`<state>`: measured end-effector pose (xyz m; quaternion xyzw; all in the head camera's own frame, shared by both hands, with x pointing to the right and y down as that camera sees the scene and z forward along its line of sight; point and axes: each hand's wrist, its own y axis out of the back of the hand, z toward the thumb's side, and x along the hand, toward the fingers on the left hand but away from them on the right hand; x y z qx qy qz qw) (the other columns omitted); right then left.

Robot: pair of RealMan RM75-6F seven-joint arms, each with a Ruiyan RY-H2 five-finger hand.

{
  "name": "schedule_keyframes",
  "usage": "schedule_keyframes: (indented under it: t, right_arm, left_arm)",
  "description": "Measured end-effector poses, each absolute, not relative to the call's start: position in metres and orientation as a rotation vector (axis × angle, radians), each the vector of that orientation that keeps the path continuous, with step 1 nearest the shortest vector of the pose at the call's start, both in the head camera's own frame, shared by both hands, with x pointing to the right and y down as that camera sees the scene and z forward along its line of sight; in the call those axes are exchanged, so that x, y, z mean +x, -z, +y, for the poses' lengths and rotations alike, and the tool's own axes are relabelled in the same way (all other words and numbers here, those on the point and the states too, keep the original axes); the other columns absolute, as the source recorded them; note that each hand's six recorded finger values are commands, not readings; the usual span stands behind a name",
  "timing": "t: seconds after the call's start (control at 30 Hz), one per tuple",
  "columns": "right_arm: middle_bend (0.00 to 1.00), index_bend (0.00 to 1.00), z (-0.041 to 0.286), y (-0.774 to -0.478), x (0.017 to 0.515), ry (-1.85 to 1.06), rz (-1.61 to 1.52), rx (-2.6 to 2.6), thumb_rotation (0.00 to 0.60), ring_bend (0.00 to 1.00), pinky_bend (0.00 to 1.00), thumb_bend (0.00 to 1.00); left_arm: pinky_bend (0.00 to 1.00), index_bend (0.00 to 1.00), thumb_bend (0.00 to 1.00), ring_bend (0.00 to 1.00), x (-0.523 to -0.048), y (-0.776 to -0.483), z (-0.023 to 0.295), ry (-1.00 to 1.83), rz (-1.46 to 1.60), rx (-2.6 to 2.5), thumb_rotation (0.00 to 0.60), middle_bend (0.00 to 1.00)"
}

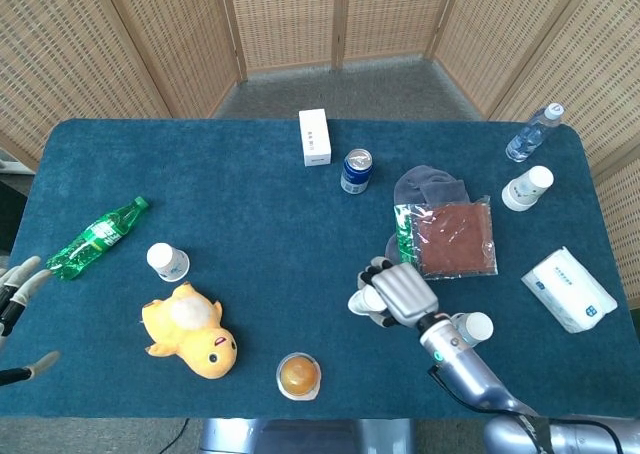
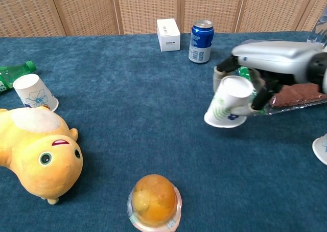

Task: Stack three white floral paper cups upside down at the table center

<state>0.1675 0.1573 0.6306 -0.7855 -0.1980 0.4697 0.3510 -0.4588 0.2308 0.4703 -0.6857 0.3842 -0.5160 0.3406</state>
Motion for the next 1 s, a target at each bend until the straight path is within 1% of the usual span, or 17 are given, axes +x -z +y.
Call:
schedule_keyframes:
  t: [0.37, 1.0]
  right_arm:
    - [0.42, 0.44, 0.136, -0.647, 0.103, -1.194, -0.447, -2.025, 0.6, 0.21, 0.6, 0.38]
    - [0.42, 0.44, 0.112, -0.66, 0.061, -1.229, -0.47, -1.98, 0.6, 0.21, 0.6, 0.38]
  left_arm:
    - [0.0, 0.0, 0.19, 0.0, -0.462, -0.468, 0.229, 1.336, 1.014, -1.79, 0.6, 0.0]
    - [0.0, 0.0, 0.19, 0.0, -0.463, -0.47, 0.229, 1.34, 1.01, -1.802, 0.6, 0.0]
